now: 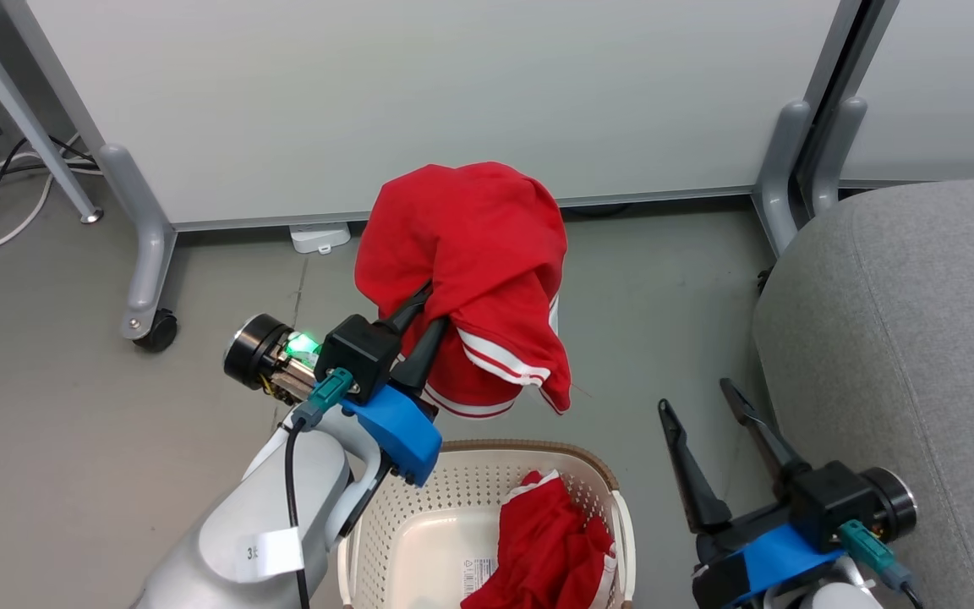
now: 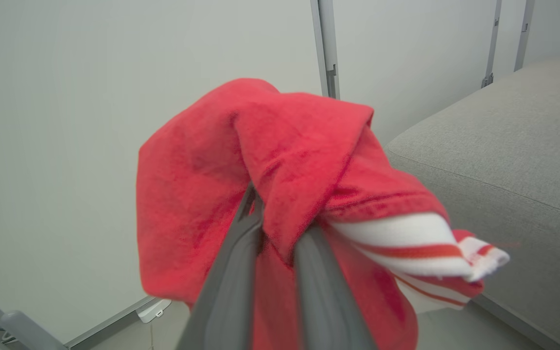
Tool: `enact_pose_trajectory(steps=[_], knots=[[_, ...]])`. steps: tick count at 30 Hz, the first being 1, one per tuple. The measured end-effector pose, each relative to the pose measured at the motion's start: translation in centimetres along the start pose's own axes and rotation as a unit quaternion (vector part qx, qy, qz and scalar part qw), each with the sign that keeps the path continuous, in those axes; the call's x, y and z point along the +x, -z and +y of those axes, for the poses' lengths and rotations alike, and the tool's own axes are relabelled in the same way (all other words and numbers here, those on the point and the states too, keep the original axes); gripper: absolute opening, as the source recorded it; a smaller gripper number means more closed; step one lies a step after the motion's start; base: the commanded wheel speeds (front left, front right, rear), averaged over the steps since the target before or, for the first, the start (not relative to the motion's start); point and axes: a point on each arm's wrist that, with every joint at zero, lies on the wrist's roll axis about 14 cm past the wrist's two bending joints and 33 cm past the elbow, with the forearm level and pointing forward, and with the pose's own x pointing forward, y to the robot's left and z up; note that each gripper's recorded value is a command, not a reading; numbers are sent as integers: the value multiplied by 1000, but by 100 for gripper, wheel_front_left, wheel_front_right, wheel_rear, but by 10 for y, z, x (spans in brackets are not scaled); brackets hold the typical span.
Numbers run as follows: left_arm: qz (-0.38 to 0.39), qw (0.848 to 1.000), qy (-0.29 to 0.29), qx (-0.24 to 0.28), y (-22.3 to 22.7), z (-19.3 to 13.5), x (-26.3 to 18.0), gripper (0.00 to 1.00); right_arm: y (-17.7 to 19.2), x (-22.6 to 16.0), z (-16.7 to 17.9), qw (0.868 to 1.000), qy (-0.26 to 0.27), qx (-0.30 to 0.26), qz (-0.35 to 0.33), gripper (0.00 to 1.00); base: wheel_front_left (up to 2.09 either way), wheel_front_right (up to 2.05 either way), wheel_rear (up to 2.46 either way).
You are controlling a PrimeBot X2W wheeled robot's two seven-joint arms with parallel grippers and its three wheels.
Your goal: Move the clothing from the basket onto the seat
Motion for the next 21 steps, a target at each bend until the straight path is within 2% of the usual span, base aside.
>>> enact_pose_trajectory(steps=[9, 21], knots=[[4, 1000, 0, -3, 4, 0, 0, 0, -4, 16, 47, 997, -82, -14, -7, 100, 0, 0, 0], [3, 1000, 6, -8, 5, -5, 6, 0, 12, 40, 76, 987, -153, -44, 16, 100, 0, 0, 0]])
